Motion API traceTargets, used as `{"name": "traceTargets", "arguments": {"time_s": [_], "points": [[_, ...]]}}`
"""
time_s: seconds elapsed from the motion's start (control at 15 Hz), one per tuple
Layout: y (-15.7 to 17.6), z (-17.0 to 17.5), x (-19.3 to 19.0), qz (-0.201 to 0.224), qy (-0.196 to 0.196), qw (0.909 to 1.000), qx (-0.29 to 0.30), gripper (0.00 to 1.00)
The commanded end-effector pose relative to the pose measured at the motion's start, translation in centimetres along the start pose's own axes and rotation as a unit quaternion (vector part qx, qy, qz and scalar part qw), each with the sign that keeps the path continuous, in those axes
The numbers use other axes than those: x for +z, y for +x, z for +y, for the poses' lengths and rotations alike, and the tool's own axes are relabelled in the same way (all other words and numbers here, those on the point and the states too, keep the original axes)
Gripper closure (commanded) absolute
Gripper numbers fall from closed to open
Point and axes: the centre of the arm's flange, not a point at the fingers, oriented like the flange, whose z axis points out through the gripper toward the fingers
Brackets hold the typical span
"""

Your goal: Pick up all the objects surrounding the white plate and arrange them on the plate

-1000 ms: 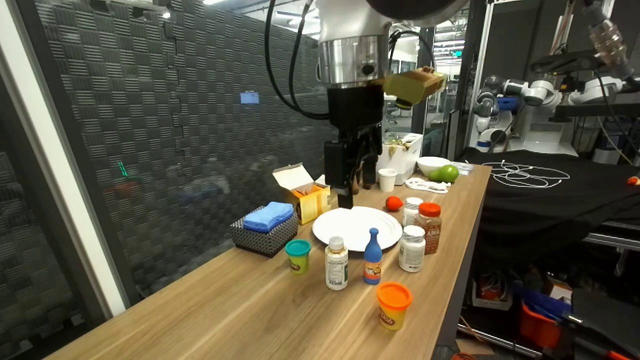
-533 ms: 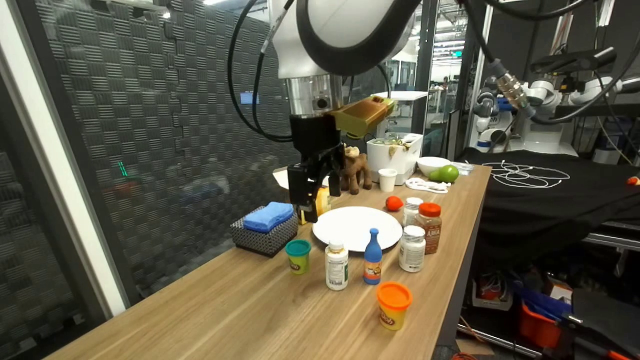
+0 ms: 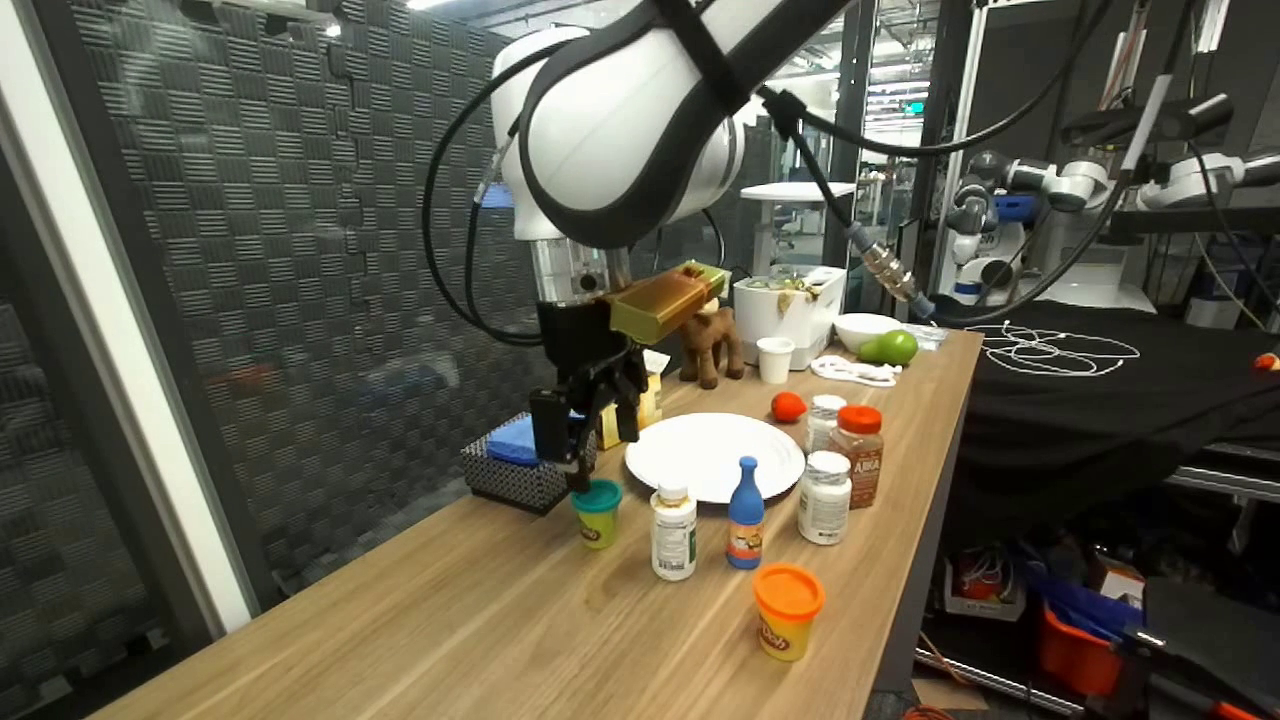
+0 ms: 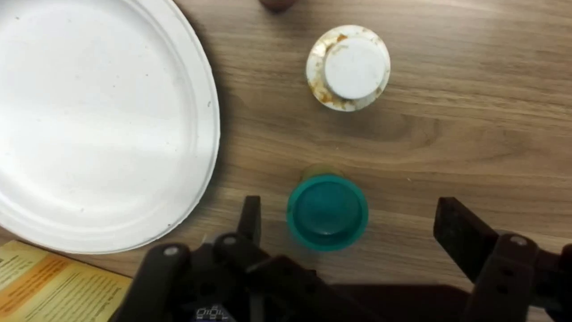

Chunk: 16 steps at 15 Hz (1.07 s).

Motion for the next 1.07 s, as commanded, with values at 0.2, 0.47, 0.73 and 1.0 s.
{"name": "traceTargets", "arguments": {"time_s": [0.2, 0.47, 0.73, 1.0], "points": [[2.5, 0.6, 2.7, -0.009, 0.013, 0.9999, 0.002, 0.00], [3.1, 1.2, 3.4, -0.004, 0.014, 0.9999, 0.007, 0.00], [3.1, 1.5, 3.4, -0.004, 0.024, 0.9996, 0.011, 0.29], [2.5, 1.0, 3.2, -0.007, 0.026, 0.9996, 0.011, 0.54]]}}
